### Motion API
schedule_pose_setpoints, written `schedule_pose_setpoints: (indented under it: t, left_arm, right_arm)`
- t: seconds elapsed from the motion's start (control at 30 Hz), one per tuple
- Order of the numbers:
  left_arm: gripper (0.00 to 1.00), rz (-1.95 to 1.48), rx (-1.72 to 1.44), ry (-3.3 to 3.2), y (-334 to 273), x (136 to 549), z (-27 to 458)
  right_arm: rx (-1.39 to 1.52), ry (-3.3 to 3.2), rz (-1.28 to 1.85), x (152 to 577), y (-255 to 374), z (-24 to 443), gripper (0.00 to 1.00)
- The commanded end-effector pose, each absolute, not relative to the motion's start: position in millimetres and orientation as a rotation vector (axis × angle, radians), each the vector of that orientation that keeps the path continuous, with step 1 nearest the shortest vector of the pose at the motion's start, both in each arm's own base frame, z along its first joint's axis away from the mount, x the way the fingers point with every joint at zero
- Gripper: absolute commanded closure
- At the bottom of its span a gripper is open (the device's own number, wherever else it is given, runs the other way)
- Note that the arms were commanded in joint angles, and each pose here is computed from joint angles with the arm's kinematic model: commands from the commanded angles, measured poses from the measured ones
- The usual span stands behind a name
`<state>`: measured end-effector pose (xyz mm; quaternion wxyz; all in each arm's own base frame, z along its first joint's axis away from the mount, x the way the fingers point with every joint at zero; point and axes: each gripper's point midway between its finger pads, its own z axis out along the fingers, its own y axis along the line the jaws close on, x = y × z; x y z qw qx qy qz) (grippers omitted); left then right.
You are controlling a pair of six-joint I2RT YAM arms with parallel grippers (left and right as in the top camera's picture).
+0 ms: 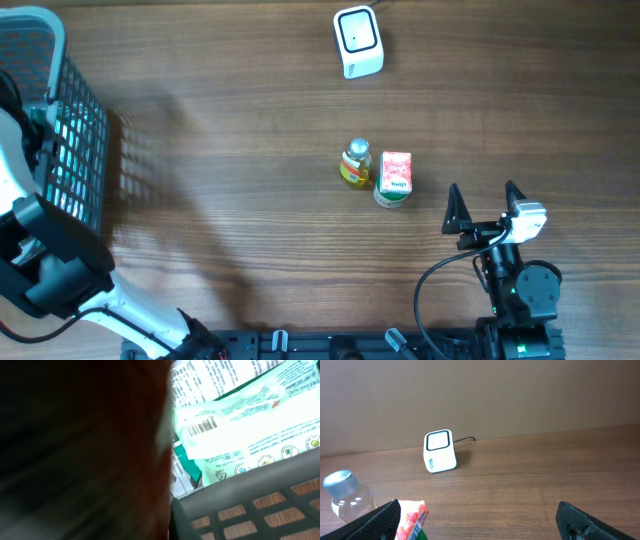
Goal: Scan the item barcode
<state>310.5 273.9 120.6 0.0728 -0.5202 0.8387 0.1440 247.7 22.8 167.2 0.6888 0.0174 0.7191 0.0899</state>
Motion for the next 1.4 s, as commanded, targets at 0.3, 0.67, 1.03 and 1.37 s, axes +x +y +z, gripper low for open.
schedule_pose_setpoints:
  t: [0.3, 0.67, 1.03, 1.37]
  left_arm:
    - [0.04, 0.418, -1.142, 2.665, 290, 333, 104]
    - [0.0, 0.032, -0.716, 2.725, 273, 375, 75]
    - [0.71, 0.062, -0.778, 2.621, 292, 397, 74]
    - [0.81, 0.327, -1.43, 2.525, 279, 300, 131]
  right_arm:
    - [0.042, 1.602, 0.208, 248, 23, 169, 0.0]
    - [0.042, 1.602, 0.207, 248, 23, 169, 0.0]
    - [0.042, 1.602, 0.207, 248, 23, 169, 0.0]
    - [0.042, 1.602, 0.207, 248, 23, 169, 0.0]
